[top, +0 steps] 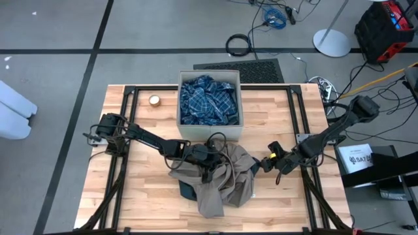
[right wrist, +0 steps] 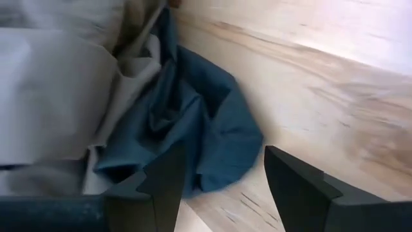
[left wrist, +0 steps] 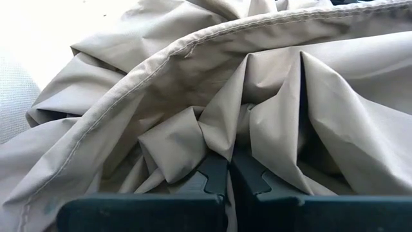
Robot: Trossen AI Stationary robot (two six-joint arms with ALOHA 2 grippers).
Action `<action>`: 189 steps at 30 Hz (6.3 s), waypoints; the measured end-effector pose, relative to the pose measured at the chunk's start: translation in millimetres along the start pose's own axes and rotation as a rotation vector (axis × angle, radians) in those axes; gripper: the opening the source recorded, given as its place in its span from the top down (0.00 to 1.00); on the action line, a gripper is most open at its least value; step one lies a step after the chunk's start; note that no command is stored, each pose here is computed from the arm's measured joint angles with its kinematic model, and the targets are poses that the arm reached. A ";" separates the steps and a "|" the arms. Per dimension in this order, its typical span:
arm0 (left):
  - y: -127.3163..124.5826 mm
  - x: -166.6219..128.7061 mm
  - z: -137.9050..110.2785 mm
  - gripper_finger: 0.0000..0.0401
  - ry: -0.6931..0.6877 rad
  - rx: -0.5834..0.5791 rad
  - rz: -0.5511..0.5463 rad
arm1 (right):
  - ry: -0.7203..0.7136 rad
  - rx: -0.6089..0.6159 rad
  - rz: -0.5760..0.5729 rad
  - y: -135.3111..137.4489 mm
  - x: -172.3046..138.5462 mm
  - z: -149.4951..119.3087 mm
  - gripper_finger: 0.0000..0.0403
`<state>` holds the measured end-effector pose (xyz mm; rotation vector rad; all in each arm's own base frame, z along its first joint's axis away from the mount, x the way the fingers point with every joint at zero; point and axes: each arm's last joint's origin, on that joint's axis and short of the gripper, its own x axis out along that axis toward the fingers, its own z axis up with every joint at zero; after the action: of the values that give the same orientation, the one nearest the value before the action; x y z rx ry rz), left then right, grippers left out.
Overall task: Sort clothes
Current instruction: Put the brown jacket into the laundry bin
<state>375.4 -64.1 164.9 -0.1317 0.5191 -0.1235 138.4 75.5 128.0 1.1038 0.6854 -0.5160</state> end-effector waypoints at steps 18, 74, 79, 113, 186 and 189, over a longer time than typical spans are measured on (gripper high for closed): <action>-1.0 0.0 2.5 0.98 -0.027 0.009 0.000 | -0.300 -0.030 0.444 39.9 10.2 3.4 0.51; -1.9 -0.9 -10.6 0.98 0.033 0.065 0.002 | -0.078 0.336 0.089 32.6 37.6 10.2 0.51; -1.8 -1.0 -12.1 0.98 0.047 0.061 0.003 | -0.154 0.318 0.290 50.3 51.5 8.2 0.51; -22.4 -3.1 -13.8 0.98 -0.007 0.200 0.139 | -0.226 0.079 0.620 139.4 112.4 5.8 0.51; -65.5 -106.1 52.2 0.73 -0.175 0.459 -0.071 | -0.430 -0.328 0.848 196.9 86.4 0.6 0.51; -65.9 -106.3 52.7 0.62 -0.181 0.457 -0.073 | -0.441 -0.334 0.866 200.8 84.5 1.2 0.51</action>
<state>304.8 -107.9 272.2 0.2828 0.2951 -0.2947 334.2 145.3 193.2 0.8260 -0.1225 0.1102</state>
